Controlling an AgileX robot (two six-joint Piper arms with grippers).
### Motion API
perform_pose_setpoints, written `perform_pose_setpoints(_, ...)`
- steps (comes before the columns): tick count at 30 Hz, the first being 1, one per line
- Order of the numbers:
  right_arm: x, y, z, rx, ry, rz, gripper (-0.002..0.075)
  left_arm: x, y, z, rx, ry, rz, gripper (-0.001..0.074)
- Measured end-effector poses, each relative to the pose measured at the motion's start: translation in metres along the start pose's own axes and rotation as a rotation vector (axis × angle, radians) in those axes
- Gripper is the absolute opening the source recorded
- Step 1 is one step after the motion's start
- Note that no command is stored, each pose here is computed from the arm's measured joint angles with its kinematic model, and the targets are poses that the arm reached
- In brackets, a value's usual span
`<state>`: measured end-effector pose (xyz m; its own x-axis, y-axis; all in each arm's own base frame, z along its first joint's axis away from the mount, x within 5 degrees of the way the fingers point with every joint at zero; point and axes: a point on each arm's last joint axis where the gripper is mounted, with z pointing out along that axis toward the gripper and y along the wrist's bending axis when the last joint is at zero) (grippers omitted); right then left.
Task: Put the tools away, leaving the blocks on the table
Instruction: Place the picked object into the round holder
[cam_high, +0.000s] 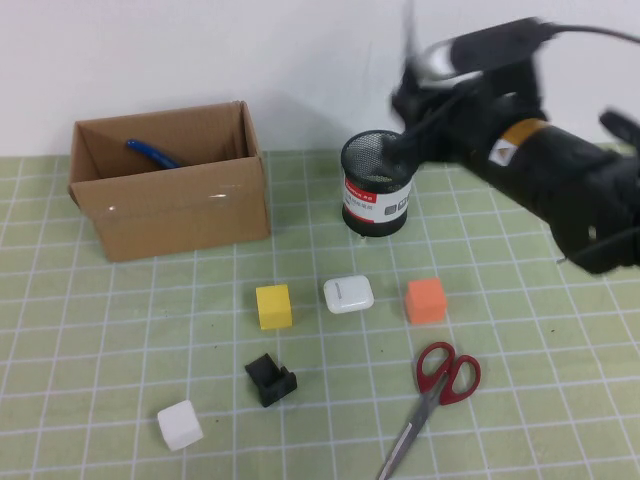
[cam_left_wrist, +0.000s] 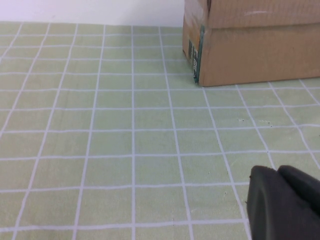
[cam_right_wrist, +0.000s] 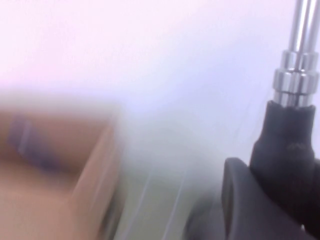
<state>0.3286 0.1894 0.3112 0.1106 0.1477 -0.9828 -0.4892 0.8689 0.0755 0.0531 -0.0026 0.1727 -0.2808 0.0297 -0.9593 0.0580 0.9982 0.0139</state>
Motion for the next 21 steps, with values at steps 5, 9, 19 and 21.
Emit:
perform_pose_setpoints(5,0.017,-0.007,0.015,-0.008,-0.106,-0.017,-0.0006,0.0,0.0,0.0,0.0,0.0,0.0,-0.0004)
perform_pose_setpoints(9,0.042,-0.011,0.044,0.001,-0.096,-0.017,-0.0006,0.0,0.0,0.0,0.0,0.0,0.0,-0.0004)
perform_pose_setpoints(19,0.118,-0.029,0.079,0.039,0.042,0.037,-0.0006,0.0,0.0,0.0,0.0,0.0,0.0,-0.0004)
perform_pose_setpoints(21,0.124,-0.029,0.079,0.036,0.056,0.038,-0.0006,0.0,0.0,0.0,0.0,0.0,0.0,-0.0004)
